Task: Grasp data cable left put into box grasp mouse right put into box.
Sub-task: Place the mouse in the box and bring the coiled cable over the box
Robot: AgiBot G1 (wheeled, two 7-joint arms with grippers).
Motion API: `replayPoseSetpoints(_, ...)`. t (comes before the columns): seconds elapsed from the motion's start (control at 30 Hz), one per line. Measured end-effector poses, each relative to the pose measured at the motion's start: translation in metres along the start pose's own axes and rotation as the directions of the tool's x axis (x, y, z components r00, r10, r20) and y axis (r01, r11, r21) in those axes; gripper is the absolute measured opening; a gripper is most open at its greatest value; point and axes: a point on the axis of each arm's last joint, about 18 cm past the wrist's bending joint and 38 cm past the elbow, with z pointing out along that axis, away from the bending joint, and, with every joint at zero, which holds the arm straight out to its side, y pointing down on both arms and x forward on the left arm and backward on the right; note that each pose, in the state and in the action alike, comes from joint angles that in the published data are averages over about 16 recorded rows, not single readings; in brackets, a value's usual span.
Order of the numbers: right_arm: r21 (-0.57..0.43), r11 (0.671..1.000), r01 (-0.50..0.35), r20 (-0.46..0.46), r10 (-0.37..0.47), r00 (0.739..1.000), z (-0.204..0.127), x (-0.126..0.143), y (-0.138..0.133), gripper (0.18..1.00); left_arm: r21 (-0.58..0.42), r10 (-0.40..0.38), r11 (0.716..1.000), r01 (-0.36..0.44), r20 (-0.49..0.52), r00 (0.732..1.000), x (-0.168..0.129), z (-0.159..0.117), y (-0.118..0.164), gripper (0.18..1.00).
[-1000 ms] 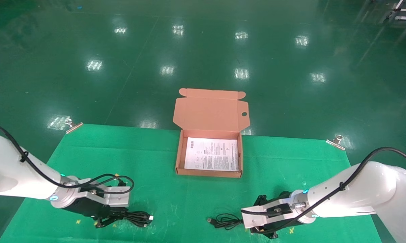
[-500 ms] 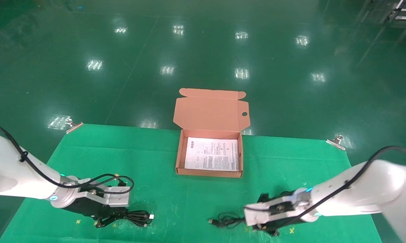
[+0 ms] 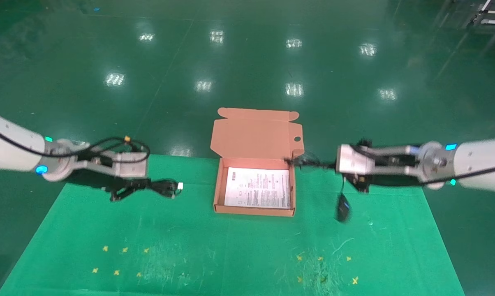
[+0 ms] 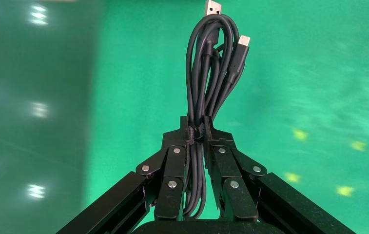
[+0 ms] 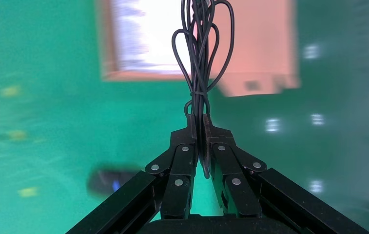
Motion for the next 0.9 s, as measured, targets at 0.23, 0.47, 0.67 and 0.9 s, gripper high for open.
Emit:
replayPoseSetpoints(0.23,0.064,0.996,0.056,-0.180,-0.043,0.983,-0.023,0.062,-0.038,0.199,0.022,0.017,1.000,-0.020,0.133,0.991,-0.043,-0.023,-0.031,0.234)
replayPoseSetpoints(0.47,0.133,0.982,0.134,-0.303,-0.088,0.949,-0.026,0.111,-0.088,0.199,0.041,0.016,0.999,-0.028,0.253,0.967,-0.077,-0.039,-0.061,0.233)
replayPoseSetpoints(0.67,0.172,0.966,0.191,-0.361,-0.119,0.925,-0.019,0.142,-0.125,0.198,0.044,0.024,0.998,-0.041,0.348,0.937,-0.103,-0.052,-0.082,0.232)
replayPoseSetpoints(0.9,0.193,0.954,0.229,-0.389,-0.140,0.911,-0.011,0.161,-0.154,0.198,0.029,0.045,0.998,-0.064,0.425,0.904,-0.125,-0.064,-0.099,0.231)
